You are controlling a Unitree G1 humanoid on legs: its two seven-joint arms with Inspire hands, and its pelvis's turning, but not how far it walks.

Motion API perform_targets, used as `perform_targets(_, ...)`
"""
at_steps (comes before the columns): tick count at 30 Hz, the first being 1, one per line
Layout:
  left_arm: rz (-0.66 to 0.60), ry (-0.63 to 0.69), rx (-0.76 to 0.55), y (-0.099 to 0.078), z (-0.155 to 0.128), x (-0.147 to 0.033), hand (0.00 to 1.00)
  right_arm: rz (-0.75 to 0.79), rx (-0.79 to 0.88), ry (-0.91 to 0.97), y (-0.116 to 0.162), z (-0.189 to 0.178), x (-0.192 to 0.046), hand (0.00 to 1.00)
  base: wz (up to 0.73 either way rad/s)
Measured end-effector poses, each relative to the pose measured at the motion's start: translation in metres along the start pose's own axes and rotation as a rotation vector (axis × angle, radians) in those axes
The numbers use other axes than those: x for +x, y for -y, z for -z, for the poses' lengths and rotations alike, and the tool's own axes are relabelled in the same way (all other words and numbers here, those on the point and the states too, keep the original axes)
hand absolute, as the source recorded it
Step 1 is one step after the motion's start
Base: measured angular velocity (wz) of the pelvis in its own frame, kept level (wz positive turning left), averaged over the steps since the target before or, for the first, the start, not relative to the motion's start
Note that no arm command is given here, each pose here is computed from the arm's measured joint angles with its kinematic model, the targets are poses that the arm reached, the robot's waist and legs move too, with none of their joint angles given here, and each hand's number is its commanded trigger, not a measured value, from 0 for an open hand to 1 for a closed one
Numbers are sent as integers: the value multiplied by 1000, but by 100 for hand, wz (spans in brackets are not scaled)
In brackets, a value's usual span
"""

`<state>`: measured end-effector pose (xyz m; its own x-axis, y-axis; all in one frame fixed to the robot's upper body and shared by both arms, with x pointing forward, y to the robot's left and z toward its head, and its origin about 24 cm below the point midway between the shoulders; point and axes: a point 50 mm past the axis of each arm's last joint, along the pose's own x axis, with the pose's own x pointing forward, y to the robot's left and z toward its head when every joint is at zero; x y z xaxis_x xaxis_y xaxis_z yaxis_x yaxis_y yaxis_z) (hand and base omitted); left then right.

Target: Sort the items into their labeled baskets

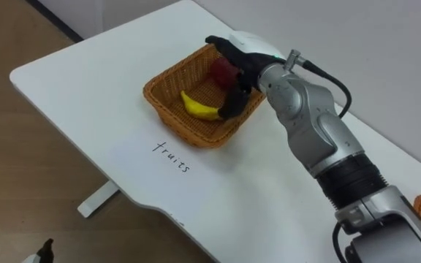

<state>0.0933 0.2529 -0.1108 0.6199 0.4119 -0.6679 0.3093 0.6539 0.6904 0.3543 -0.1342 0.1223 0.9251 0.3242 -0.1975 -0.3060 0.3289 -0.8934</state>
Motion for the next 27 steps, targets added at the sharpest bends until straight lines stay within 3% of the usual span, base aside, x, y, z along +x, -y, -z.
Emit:
perform_targets(13,-19,32,-26,-4,-12,4,0,129,67,52,23,1,-6,0,-5)
perform_targets(20,-41,35,-113,-3,-16,6,0,364,79,72,68,6,-27,0,-22)
perform_targets(27,-72,-115,-247,2,11,4,0,640,210,95,107,22,-56,0,-22)
